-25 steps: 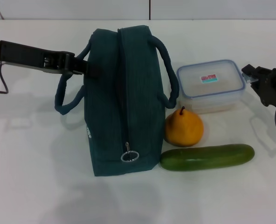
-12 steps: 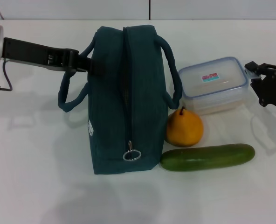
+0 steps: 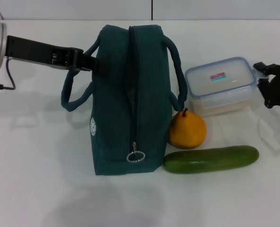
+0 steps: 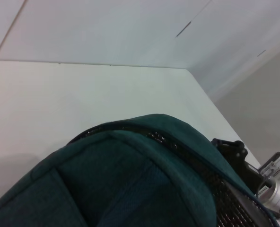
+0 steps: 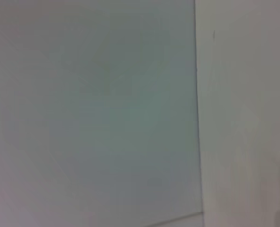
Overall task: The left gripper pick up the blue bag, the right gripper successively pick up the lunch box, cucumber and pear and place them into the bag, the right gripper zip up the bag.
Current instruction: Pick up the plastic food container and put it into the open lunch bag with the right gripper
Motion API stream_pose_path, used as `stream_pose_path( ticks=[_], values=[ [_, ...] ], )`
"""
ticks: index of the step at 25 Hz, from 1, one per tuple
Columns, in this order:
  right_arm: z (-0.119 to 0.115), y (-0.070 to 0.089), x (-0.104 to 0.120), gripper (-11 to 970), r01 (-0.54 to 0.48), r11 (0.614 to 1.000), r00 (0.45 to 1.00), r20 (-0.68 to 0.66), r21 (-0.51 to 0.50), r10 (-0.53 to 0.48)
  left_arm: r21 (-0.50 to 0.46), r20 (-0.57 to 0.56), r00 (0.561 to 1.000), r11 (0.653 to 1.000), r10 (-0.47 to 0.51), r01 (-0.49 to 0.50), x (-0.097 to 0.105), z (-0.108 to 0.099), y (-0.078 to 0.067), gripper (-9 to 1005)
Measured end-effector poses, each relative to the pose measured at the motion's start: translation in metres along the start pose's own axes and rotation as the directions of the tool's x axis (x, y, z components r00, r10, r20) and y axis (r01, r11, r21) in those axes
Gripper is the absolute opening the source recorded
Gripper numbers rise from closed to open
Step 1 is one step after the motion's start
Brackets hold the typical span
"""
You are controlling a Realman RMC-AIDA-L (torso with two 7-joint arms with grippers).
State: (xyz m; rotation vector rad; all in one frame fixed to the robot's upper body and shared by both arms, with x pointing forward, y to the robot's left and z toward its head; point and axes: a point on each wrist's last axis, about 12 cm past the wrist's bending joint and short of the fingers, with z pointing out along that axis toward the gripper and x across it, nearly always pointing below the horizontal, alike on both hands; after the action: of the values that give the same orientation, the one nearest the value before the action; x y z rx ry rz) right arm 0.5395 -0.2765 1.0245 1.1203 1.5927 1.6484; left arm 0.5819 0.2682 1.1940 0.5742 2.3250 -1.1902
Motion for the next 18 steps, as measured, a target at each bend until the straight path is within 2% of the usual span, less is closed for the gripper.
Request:
stream_pose_path(
  ticks=[14,18],
  values=[
    [-0.01,0.014,0.0,99,-0.049,0.985,0.999,0.014,-0.164,0.052,0.026,-0.002,1.0,0.999,0.026,-0.026,-0.011,0.003,-0.009,54],
    [-0.011,0.021,-0.001,99,-0.063,0.971,0.997,0.021,-0.23,0.07,0.03,0.0,1.0,0.999,0.023,-0.023,-0.013,0.004,-0.01,55]
  ],
)
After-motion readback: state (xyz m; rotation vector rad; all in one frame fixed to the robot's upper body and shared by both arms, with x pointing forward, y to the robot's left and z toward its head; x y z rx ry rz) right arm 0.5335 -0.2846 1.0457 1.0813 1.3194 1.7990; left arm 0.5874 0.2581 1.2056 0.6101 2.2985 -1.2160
